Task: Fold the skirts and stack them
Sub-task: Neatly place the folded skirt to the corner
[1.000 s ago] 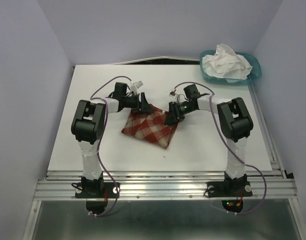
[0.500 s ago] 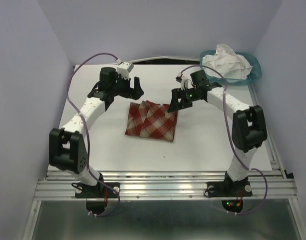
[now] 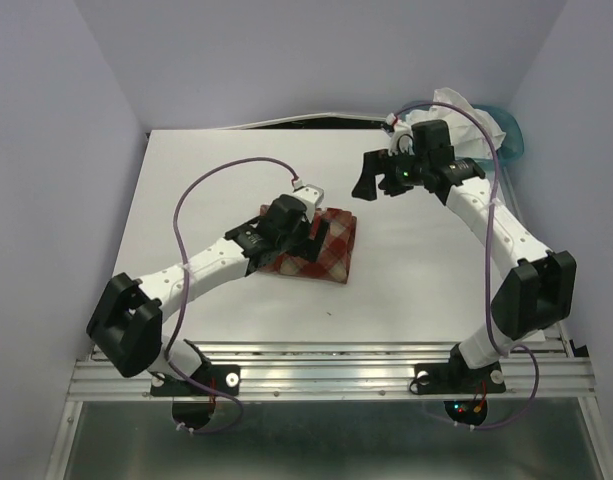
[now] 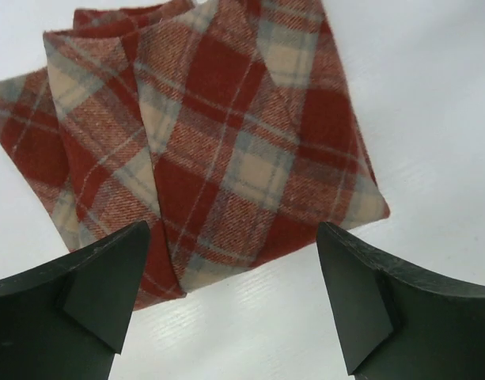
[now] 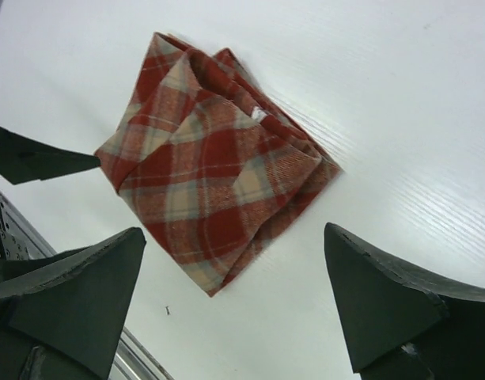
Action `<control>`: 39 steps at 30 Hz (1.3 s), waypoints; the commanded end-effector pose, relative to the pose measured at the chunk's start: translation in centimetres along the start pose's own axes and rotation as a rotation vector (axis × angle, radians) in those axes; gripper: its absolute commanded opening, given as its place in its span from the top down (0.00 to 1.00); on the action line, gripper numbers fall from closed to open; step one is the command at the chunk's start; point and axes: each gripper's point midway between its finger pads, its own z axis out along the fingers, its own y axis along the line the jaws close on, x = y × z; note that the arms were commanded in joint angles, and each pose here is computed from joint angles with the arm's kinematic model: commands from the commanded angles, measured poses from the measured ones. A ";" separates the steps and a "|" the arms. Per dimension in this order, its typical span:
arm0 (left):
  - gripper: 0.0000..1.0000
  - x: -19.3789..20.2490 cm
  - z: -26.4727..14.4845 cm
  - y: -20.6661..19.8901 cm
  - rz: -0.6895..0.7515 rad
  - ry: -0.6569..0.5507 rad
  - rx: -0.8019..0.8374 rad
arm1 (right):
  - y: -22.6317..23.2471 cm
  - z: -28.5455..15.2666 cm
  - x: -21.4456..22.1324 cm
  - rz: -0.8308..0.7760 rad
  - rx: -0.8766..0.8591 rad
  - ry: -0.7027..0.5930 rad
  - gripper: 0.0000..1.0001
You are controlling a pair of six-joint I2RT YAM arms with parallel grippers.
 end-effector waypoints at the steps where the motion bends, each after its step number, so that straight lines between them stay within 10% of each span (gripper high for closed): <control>1: 0.01 0.3 1.4 0.7 -0.066 0.004 -0.084 | -1.8 -1.7 -0.3 0.009 0.095 -0.033 0.00; 14: 0.02 6.5 9.6 2.7 -0.109 0.319 -0.164 | -2.8 -1.7 1.0 0.022 0.106 -0.008 0.00; 32: 0.02 6.1 9.7 30.3 -0.060 0.434 -0.400 | -2.9 -0.6 1.6 0.039 0.076 0.035 0.00; 39: 0.02 3.2 12.0 34.9 0.020 0.421 -0.340 | -3.4 -0.4 2.2 0.040 0.091 0.053 0.00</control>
